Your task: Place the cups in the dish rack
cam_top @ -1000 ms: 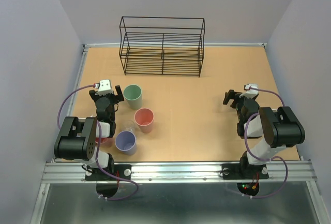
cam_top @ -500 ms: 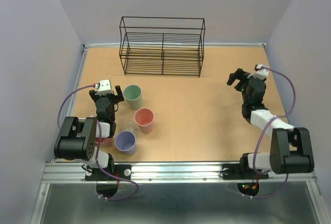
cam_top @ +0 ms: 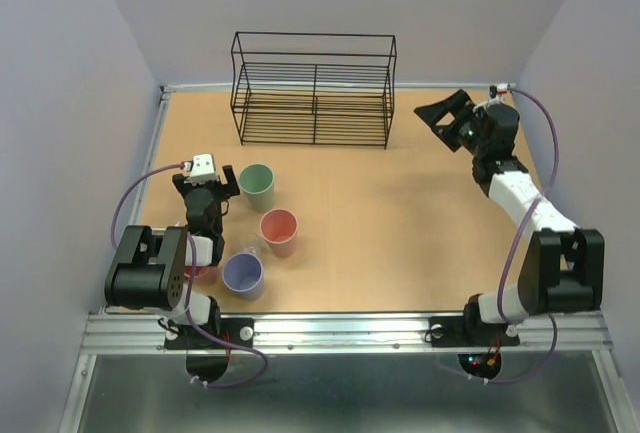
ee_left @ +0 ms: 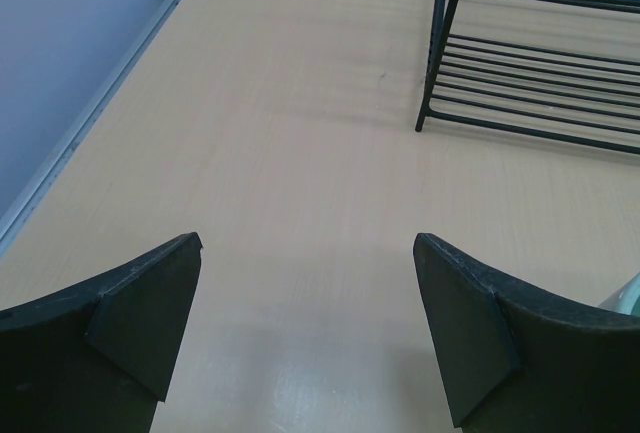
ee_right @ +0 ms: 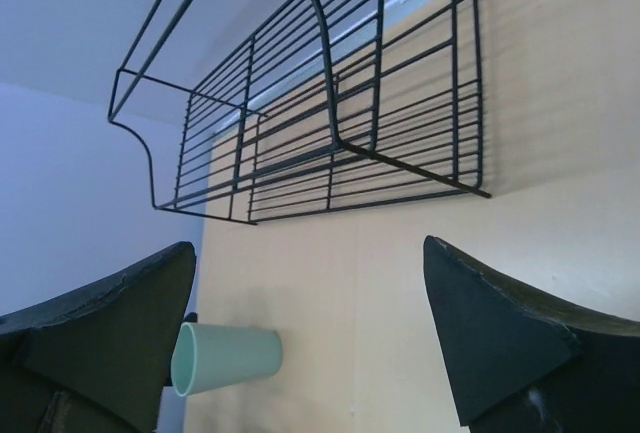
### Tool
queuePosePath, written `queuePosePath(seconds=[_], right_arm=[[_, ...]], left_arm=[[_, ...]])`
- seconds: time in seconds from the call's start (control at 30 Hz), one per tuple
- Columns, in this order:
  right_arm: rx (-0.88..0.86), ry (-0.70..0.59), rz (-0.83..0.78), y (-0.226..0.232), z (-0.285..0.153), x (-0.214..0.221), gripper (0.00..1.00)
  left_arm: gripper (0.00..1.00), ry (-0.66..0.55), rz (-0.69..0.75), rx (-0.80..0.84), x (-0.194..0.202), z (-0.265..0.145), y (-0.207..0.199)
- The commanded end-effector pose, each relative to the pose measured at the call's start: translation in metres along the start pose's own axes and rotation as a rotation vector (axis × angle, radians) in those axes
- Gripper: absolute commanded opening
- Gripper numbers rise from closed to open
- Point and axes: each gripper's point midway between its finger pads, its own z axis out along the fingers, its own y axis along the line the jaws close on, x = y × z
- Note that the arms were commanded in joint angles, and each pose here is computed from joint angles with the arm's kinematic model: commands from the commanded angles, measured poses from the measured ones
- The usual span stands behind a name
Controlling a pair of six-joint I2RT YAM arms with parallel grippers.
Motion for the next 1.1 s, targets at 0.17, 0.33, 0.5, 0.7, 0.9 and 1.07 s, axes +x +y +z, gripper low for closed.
queuePosePath(seconds=[0.17,0.33,0.5,0.7,0.9,1.07], right_arm=[[-0.115,0.106,0.072,0.036,0.07,-0.029,1.0],[-0.129,0.186,0.082,0.02,0.107,-0.015,1.0],[-0.13,0.237,0.076,0.011,0.14,0.007,0.99],[-0.149,0.268,0.078,0.008,0.166,0.018,0.99],[-0.158,0.29,0.087,0.005,0.182,0.027,0.96],[-0.163,0.317,0.098,0.0,0.188,0.036,0.86]], left_arm=[[0.99,-0.259,-0.061,-0.013,-0.067,0.0,0.003],[0.99,-0.256,-0.061,-0.013,-0.066,0.0,0.003],[0.99,-0.258,-0.061,-0.013,-0.067,0.0,0.003],[0.99,-0.258,-0.061,-0.013,-0.067,0.0,0.003],[0.99,-0.258,-0.061,-0.013,-0.067,0.0,0.003],[0.99,-0.256,-0.061,-0.013,-0.066,0.0,0.003]])
